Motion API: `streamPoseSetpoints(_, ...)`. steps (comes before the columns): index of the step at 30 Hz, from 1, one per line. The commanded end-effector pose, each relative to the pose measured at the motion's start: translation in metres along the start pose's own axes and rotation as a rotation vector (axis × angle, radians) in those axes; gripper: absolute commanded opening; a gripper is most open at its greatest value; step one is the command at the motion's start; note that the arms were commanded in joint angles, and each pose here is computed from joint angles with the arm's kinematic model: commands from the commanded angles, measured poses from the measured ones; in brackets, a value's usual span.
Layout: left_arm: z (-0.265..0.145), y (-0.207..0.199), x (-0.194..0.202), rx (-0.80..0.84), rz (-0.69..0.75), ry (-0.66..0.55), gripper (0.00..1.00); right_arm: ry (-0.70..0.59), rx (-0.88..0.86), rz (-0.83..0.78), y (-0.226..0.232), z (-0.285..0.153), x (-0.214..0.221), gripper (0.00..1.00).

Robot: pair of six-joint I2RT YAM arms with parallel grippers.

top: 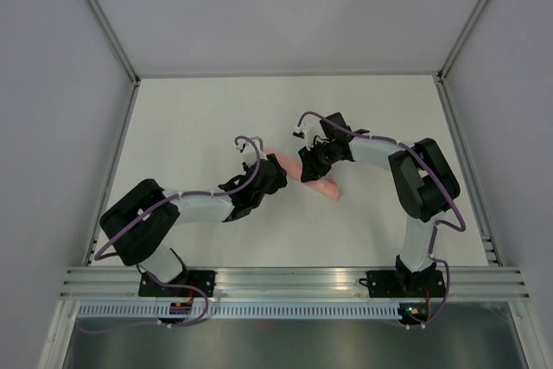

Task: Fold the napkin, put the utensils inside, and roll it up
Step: Adjust the napkin at the center of the board.

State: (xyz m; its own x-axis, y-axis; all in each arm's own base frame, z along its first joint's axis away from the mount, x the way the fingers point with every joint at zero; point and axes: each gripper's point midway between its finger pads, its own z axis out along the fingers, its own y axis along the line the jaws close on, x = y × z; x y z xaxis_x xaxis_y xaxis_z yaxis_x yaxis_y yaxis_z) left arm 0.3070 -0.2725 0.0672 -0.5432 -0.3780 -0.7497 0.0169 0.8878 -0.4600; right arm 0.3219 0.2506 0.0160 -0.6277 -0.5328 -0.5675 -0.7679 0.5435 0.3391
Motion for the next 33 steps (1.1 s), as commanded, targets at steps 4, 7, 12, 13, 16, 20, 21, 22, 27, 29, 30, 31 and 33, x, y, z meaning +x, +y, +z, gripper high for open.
streamPoseSetpoints(4,0.028,-0.018,-0.01,-0.031,-0.097,-0.026,0.57,0.142,0.003,0.172,-0.002,0.021,0.048,0.06)
streamPoseSetpoints(7,0.036,-0.014,-0.007,-0.056,-0.106,-0.018,0.57,0.136,-0.003,0.183,-0.001,0.021,0.046,0.06)
streamPoseSetpoints(12,0.042,-0.007,-0.002,-0.096,-0.112,-0.002,0.57,0.123,-0.015,0.19,0.0,0.022,0.04,0.06)
streamPoseSetpoints(13,0.043,-0.007,-0.002,-0.102,-0.111,-0.001,0.57,0.121,-0.013,0.19,0.0,0.023,0.04,0.06)
streamPoseSetpoints(16,0.047,-0.003,0.0,-0.121,-0.102,0.01,0.57,0.12,-0.009,0.187,-0.001,0.022,0.04,0.08)
streamPoseSetpoints(20,0.053,0.002,0.001,-0.138,-0.102,0.017,0.57,0.108,0.006,0.162,-0.003,0.018,0.037,0.17)
streamPoseSetpoints(21,0.054,0.001,0.002,-0.139,-0.102,0.02,0.57,0.098,0.013,0.149,-0.003,0.016,0.033,0.2)
streamPoseSetpoints(22,0.055,0.003,0.003,-0.143,-0.104,0.026,0.56,0.093,0.018,0.142,-0.003,0.014,0.032,0.22)
streamPoseSetpoints(27,0.061,0.01,0.009,-0.16,-0.124,0.042,0.55,0.05,0.038,0.079,-0.002,0.001,0.016,0.38)
streamPoseSetpoints(29,0.062,0.012,0.011,-0.165,-0.129,0.048,0.55,0.032,0.04,0.049,0.0,-0.007,0.008,0.44)
streamPoseSetpoints(30,0.062,0.012,0.012,-0.164,-0.13,0.05,0.54,0.026,0.038,0.04,0.002,-0.009,0.005,0.46)
streamPoseSetpoints(31,0.062,0.012,0.012,-0.162,-0.13,0.052,0.54,0.022,0.036,0.03,0.003,-0.012,0.002,0.49)
streamPoseSetpoints(33,0.064,0.013,0.01,-0.163,-0.131,0.053,0.54,0.001,0.037,0.004,0.006,-0.02,-0.007,0.51)
